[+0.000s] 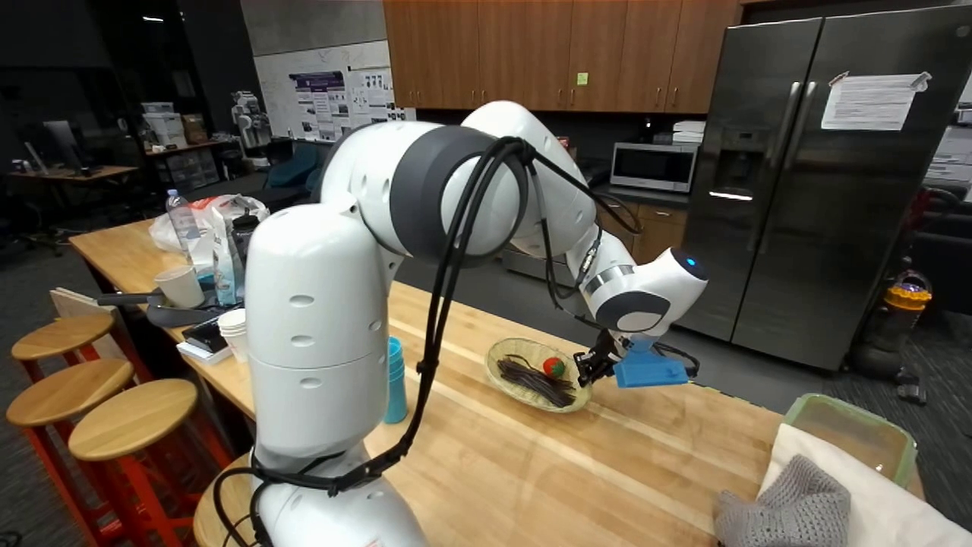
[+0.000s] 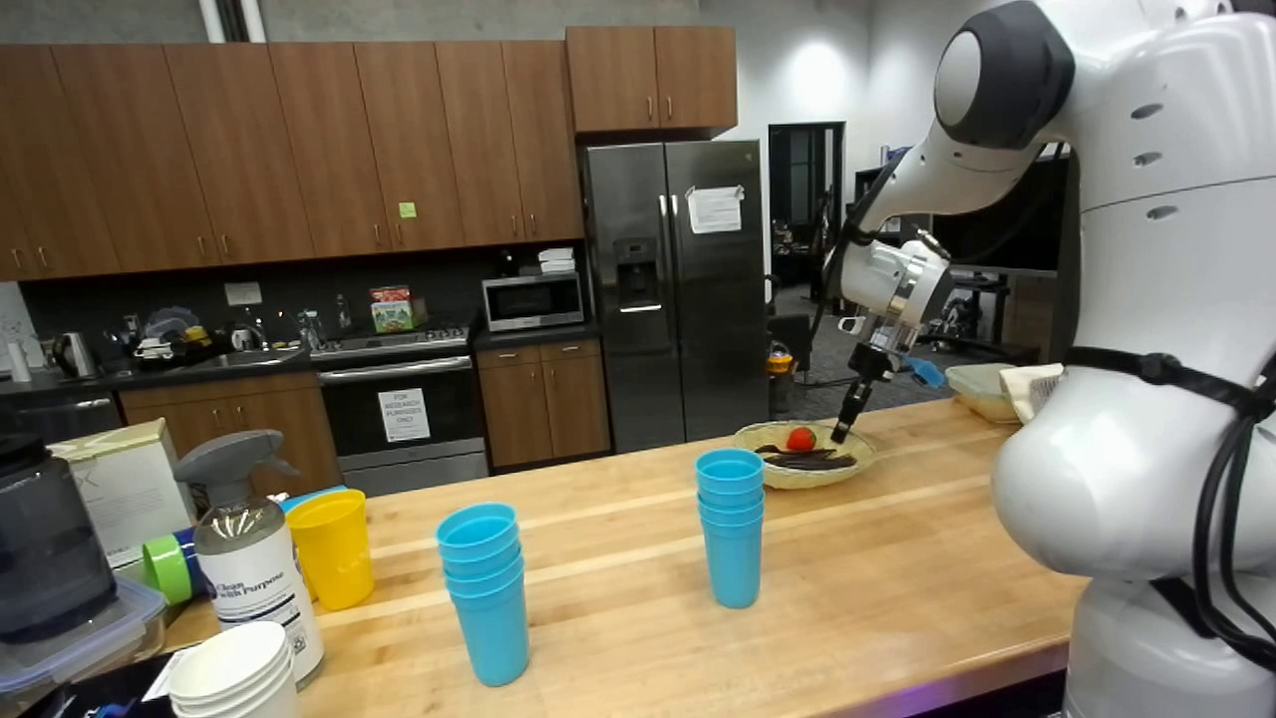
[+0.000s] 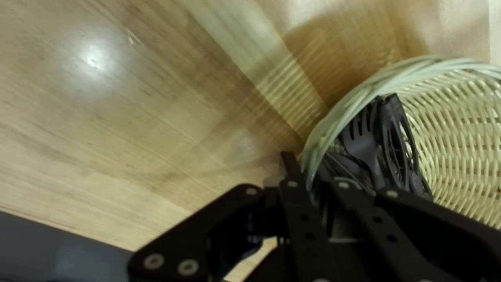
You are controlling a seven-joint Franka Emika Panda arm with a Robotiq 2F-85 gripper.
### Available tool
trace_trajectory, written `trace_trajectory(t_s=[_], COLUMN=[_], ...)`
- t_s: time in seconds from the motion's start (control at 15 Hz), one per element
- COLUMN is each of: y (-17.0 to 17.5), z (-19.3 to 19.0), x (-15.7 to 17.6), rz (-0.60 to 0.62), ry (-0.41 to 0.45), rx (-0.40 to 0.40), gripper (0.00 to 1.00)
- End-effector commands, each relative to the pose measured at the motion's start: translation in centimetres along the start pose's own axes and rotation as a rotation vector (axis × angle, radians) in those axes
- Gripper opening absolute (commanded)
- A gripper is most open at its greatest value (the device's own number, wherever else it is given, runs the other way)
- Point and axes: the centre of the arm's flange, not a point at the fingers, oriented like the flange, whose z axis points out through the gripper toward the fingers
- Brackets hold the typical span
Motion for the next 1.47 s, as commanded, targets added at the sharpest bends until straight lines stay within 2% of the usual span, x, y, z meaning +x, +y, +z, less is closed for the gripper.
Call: trace_trajectory(t_s=[0.0, 0.07, 0.13, 0.27, 0.33, 0.67, 0.73, 0.8, 1.13, 1.4], y=[0.0, -0.2, 0.0, -0.1, -0.1, -0.1, -0.1, -0.4, -4.5, -8.7], z=[0.3, 0.3, 0.2, 0.3, 0.4, 0.5, 0.5, 0.6, 1.4, 2.3], x=[-0.5, -0.3, 0.0, 0.0, 0.0, 0.0, 0.0, 0.2, 3.0, 4.6], rz=[-0.019, -0.023, -0.009, -0.014, -0.016, -0.016, -0.016, -0.021, -0.090, -0.101], ry=[0.010, 0.009, -0.001, -0.003, -0.003, -0.004, -0.004, -0.010, -0.035, -0.038], rx=[-0.002, -0.002, 0.002, 0.004, 0.006, 0.007, 0.007, 0.014, 0.050, 0.039], gripper=[0.36, 0.41, 0.23, 0.37, 0.41, 0.41, 0.66, 0.67, 0.98, 1.00])
